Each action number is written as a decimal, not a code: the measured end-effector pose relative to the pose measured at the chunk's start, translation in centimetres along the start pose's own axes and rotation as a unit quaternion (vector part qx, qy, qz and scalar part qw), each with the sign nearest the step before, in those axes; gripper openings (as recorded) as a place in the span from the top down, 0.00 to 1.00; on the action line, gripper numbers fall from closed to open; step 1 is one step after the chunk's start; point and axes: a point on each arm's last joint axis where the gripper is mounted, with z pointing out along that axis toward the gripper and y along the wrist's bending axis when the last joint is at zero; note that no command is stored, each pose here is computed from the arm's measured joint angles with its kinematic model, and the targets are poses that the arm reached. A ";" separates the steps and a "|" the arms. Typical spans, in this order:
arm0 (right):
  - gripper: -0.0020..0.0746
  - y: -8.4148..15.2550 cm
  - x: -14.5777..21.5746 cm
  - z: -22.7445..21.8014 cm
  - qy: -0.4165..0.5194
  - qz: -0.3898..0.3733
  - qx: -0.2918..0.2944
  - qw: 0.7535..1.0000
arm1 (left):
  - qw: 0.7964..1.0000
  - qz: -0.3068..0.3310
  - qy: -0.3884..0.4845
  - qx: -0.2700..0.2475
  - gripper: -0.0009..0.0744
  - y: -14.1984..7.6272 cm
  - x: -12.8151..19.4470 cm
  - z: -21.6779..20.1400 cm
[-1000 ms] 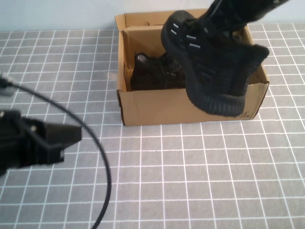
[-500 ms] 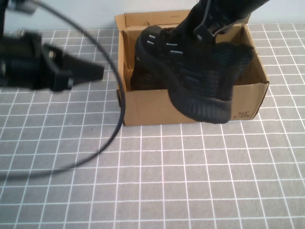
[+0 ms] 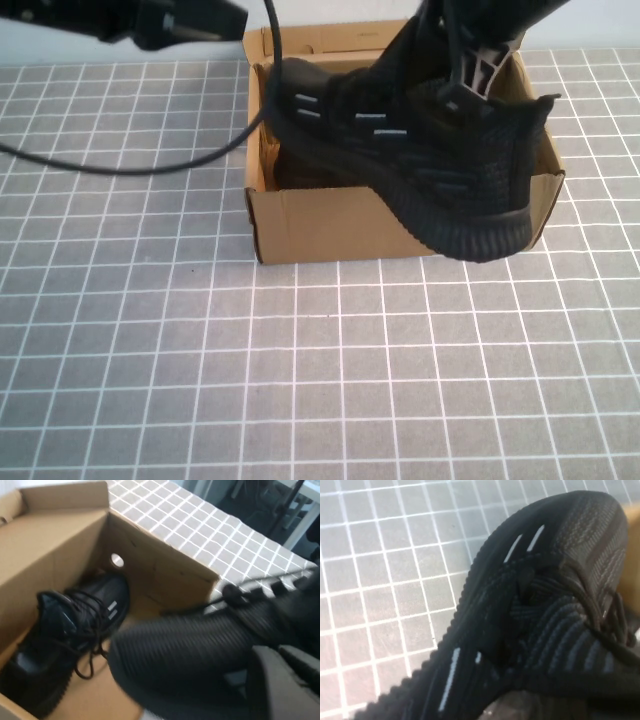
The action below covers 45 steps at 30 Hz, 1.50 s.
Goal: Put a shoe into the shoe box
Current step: Hand over the shoe
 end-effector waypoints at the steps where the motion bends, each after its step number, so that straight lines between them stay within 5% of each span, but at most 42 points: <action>1: 0.98 0.1 -0.1 0.0 -0.006 -0.021 -0.004 1.000 | 1.000 0.001 -0.002 0.000 0.99 0.4 -0.2 0.2; 10: 0.98 0.3 -0.4 0.0 -0.027 -0.180 -0.014 0.983 | 0.999 0.025 0.032 0.012 0.99 1.0 0.1 2.7; 24: 0.98 -0.2 0.6 0.3 0.004 -0.240 -0.008 0.971 | 0.985 0.138 0.081 0.060 0.99 -3.0 -0.4 6.3; 31: 0.98 0.2 0.2 0.0 -0.017 -0.244 -0.012 0.969 | 0.976 0.188 0.086 0.065 0.97 -3.2 -0.3 6.5; 34: 0.98 0.2 0.2 0.0 -0.017 -0.245 -0.013 0.969 | 0.973 0.203 0.089 0.064 0.84 -3.2 -0.2 6.5; 40: 0.98 0.2 0.2 0.0 -0.017 -0.246 -0.012 0.969 | 0.969 0.223 0.084 0.067 0.33 -3.2 -0.3 6.5; 45: 0.98 0.2 0.2 0.0 -0.018 -0.246 -0.013 0.969 | 0.959 0.263 0.073 0.076 0.22 -3.4 -0.4 6.6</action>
